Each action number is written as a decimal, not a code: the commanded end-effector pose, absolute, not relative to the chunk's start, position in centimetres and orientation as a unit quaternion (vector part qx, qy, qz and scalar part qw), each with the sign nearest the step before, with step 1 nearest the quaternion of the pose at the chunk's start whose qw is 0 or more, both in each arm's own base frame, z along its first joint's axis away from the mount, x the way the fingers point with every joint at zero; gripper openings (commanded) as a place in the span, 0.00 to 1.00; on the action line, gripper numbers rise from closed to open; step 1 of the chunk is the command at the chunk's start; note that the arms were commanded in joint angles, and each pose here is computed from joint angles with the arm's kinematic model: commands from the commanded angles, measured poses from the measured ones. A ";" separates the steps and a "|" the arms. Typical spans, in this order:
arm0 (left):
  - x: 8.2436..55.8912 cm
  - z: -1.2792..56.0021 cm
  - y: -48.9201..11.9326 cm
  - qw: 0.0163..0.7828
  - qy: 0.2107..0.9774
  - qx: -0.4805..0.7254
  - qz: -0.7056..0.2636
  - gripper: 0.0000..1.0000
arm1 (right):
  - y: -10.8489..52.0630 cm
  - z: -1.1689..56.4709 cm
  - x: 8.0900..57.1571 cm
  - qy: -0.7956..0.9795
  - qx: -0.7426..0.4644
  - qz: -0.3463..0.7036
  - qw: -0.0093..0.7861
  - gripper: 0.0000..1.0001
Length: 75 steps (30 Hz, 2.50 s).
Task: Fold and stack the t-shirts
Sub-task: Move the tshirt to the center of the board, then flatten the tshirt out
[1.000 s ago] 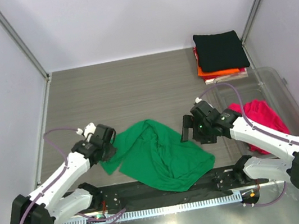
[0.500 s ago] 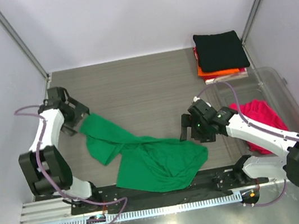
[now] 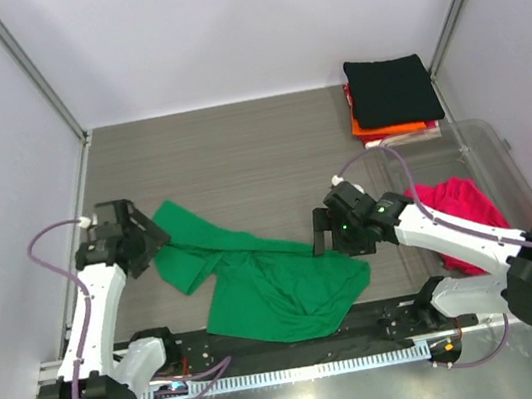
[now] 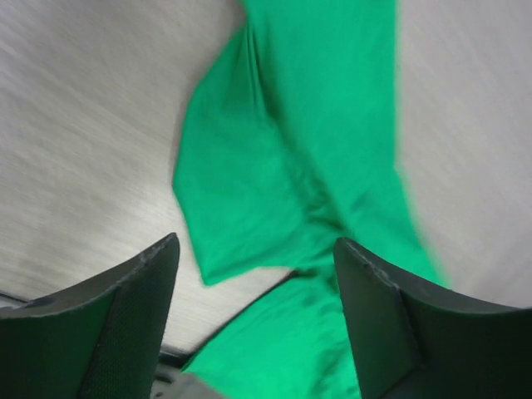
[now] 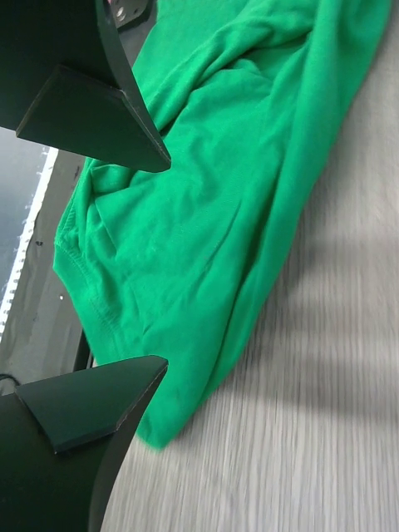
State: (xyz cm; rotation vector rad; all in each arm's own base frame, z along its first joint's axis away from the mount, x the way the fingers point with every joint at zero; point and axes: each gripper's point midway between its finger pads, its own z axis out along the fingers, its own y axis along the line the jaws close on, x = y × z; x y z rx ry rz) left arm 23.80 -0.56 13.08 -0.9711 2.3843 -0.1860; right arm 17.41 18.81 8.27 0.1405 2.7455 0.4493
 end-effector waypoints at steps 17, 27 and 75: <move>23.3 5.3 -9.6 0.203 0.964 -0.170 0.002 0.64 | 21.4 7.3 17.2 0.970 0.013 0.157 0.187 0.99; 22.5 3.0 -9.1 0.175 0.970 -0.164 0.040 0.56 | 21.1 6.9 17.0 0.971 0.012 0.152 0.186 0.99; 21.0 18.4 -0.6 0.332 0.910 -0.246 0.046 0.00 | 24.4 1.9 25.4 0.983 -0.086 -0.021 0.159 1.00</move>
